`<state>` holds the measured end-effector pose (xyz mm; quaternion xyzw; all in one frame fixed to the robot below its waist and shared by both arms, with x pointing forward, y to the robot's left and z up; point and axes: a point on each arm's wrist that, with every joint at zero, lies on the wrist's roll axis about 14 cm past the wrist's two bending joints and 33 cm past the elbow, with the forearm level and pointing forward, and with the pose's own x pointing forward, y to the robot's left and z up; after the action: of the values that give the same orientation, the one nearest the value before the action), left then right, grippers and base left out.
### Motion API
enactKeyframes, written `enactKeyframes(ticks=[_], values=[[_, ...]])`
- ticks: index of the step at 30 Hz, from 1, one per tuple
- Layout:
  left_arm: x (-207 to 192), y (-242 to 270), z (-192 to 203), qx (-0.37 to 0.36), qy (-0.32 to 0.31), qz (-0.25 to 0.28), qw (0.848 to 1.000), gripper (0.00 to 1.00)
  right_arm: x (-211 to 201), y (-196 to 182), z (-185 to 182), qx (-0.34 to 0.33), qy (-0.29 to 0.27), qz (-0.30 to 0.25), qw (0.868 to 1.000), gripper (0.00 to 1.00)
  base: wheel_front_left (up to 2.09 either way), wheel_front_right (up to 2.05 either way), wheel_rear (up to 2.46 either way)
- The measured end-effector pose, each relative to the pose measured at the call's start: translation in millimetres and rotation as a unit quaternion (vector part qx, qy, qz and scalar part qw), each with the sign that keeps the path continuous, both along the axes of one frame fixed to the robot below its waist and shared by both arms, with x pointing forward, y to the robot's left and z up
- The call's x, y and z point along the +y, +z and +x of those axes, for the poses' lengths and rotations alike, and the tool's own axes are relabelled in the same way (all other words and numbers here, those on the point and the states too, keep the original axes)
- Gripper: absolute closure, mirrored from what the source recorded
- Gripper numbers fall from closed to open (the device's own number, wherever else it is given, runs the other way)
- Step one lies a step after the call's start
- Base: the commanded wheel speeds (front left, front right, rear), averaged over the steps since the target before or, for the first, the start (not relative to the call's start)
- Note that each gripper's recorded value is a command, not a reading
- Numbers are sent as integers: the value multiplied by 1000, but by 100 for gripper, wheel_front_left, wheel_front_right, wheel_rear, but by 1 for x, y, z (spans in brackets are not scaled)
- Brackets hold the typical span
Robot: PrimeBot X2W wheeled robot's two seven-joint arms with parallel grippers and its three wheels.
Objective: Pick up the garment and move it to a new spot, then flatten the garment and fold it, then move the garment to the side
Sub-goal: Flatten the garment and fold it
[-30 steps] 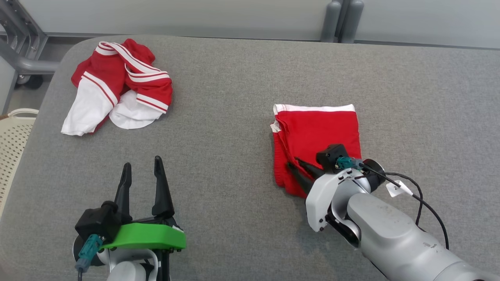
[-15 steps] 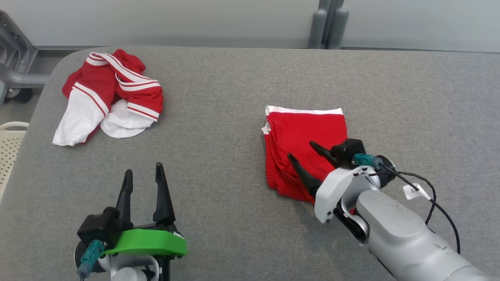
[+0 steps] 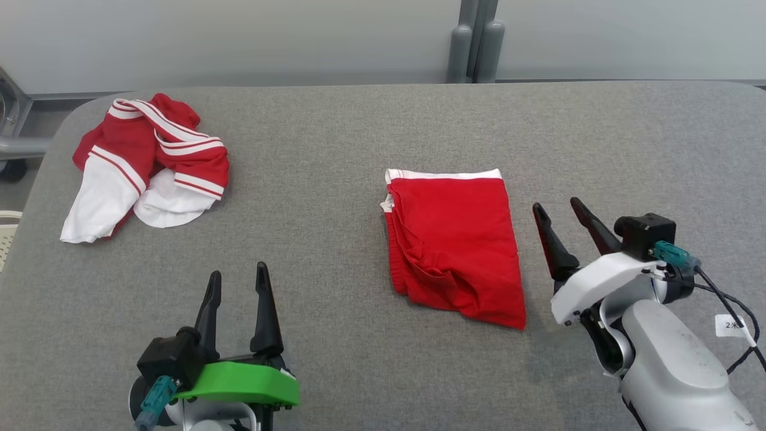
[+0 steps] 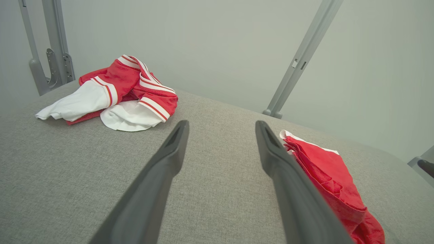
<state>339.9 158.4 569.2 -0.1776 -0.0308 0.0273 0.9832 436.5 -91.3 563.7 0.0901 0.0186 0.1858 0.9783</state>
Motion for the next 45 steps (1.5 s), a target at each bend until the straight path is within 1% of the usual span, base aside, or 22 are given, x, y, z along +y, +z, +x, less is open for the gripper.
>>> enactKeyframes(ticks=[1,2,3,4,6,10,13,16,22,26,31,36,37,39,45], values=[[-1,0,0,1,-1,0,1000,0,-4,1,0,-2,-8,6,1000,72,0,0,0],[-2,-1,0,1,-3,0,1000,0,-7,0,0,-2,-14,7,1000,72,0,0,0],[-2,-2,0,2,-4,0,1000,0,-9,-2,-1,-1,-17,5,1000,91,0,0,0],[-3,-2,-1,4,-4,0,1000,0,-10,-4,-2,0,-19,4,1000,100,0,0,0],[-2,-4,-1,6,-3,0,1000,0,-8,-5,-2,0,-20,6,1000,100,0,0,0],[0,-7,-2,11,1,1,1000,0,5,-5,-3,-5,-3,7,1000,100,0,0,0],[3,-11,-3,17,5,1,1000,0,19,-10,-5,-3,23,-8,1000,100,0,0,0],[7,-13,-2,21,11,2,1000,0,36,-21,-8,3,58,-37,998,100,0,0,0],[15,-14,1,23,22,5,999,0,66,-31,1,4,110,-75,991,100,0,0,0],[23,-16,0,27,36,7,999,0,86,-41,4,3,149,-109,983,100,0,0,0],[35,-18,-2,31,54,9,998,0,114,-62,-6,8,205,-150,967,100,0,0,0],[43,-22,-4,39,66,9,997,0,144,-75,-23,16,252,-153,955,100,0,0,0],[44,-23,-4,41,69,9,997,0,150,-81,-29,20,265,-156,951,100,0,0,0],[45,-23,-3,41,71,10,997,0,154,-87,-35,25,277,-163,946,100,0,0,0],[45,-22,0,40,69,10,997,0,158,-100,-44,38,294,-178,938,100,0,0,0]])
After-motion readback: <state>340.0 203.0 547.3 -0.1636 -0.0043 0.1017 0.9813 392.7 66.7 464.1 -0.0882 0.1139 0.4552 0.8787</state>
